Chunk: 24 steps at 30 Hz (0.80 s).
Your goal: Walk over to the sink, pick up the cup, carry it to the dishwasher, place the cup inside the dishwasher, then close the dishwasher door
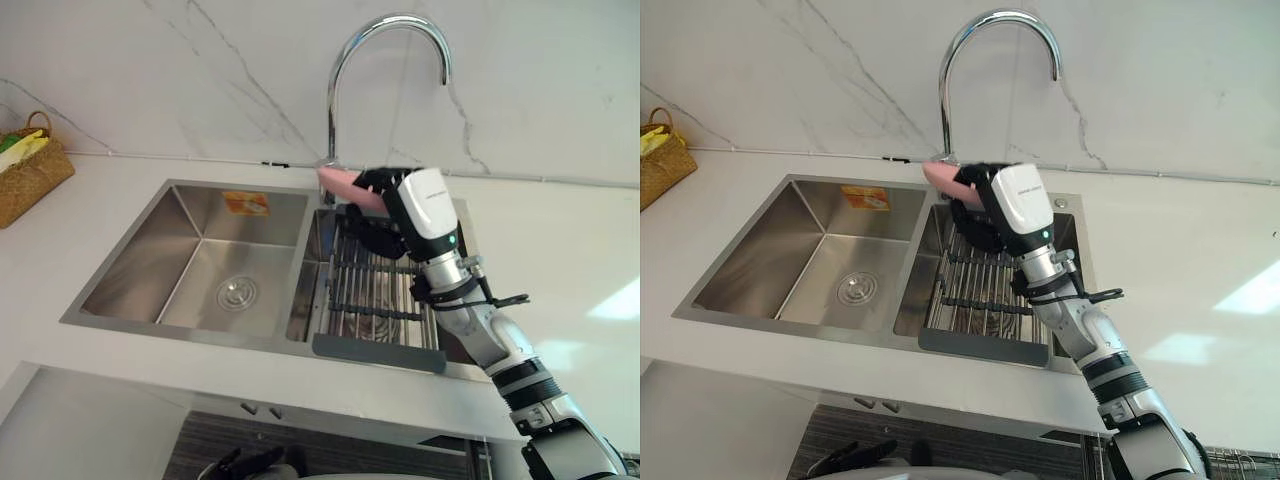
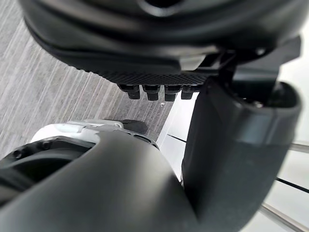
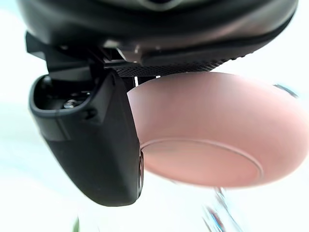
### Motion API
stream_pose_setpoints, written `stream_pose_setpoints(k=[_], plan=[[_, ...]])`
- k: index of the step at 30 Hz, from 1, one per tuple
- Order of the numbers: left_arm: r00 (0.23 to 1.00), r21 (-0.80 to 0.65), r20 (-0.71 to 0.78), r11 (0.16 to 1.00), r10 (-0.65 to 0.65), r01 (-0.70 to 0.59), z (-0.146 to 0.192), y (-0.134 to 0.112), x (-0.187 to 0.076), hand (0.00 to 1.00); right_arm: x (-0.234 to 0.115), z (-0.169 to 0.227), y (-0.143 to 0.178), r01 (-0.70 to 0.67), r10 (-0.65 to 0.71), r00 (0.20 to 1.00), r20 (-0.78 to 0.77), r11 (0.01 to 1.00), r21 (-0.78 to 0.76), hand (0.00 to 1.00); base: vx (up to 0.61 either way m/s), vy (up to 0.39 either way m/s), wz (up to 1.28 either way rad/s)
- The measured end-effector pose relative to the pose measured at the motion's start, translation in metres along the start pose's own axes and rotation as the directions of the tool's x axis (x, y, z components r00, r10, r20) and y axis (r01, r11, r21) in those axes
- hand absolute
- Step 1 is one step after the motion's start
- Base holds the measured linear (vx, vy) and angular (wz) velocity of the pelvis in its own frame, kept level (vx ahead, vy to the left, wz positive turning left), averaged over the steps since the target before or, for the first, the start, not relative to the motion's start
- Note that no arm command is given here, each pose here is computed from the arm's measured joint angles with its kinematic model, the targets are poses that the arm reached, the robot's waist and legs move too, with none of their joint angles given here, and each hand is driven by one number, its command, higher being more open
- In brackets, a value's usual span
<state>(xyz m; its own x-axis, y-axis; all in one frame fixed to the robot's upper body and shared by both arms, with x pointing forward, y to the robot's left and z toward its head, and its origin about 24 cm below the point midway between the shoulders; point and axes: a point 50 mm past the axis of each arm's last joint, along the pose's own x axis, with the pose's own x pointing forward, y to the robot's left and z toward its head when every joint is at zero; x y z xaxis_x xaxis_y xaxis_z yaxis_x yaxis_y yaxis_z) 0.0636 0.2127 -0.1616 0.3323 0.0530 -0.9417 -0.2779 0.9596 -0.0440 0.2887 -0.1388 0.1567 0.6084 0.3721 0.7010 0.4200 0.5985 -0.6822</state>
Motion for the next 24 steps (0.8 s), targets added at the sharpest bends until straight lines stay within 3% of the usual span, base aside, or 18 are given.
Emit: stream_pose_setpoints(k=[6,13,17,21,24], plan=[[1.0,0.033,0.006,0.999,0.012,-0.012,0.0,0.0,0.0,1.0,-0.004,0.003,-0.006,0.013,-0.013,1.0,0.012,1.0,-0.022,0.0,-0.02,0.008,-0.2],[1.0,0.053,0.012,0.998,0.025,-0.025,-0.002,0.001,0.0,1.0,-0.057,-0.04,-0.04,-0.021,-0.038,0.976,-0.215,0.963,-0.269,0.0,0.02,0.013,-0.15],[1.0,0.063,-0.01,0.998,0.03,-0.029,-0.003,0.004,-0.001,1.0,-0.098,-0.073,-0.092,-0.055,-0.173,0.902,-0.397,0.863,-0.502,0.0,0.02,0.053,-0.33],[0.999,0.086,-0.017,0.995,0.043,-0.041,0.006,0.009,0.0,1.0,-0.122,-0.085,-0.119,-0.002,-0.36,0.804,-0.473,0.795,-0.607,0.0,-0.04,0.051,-0.59],[0.996,0.057,-0.015,0.995,0.088,-0.087,0.017,0.021,-0.001,1.0,-0.17,-0.09,-0.131,-0.045,-0.475,0.661,-0.581,0.747,-0.663,0.0,-0.03,0.014,-0.59]])
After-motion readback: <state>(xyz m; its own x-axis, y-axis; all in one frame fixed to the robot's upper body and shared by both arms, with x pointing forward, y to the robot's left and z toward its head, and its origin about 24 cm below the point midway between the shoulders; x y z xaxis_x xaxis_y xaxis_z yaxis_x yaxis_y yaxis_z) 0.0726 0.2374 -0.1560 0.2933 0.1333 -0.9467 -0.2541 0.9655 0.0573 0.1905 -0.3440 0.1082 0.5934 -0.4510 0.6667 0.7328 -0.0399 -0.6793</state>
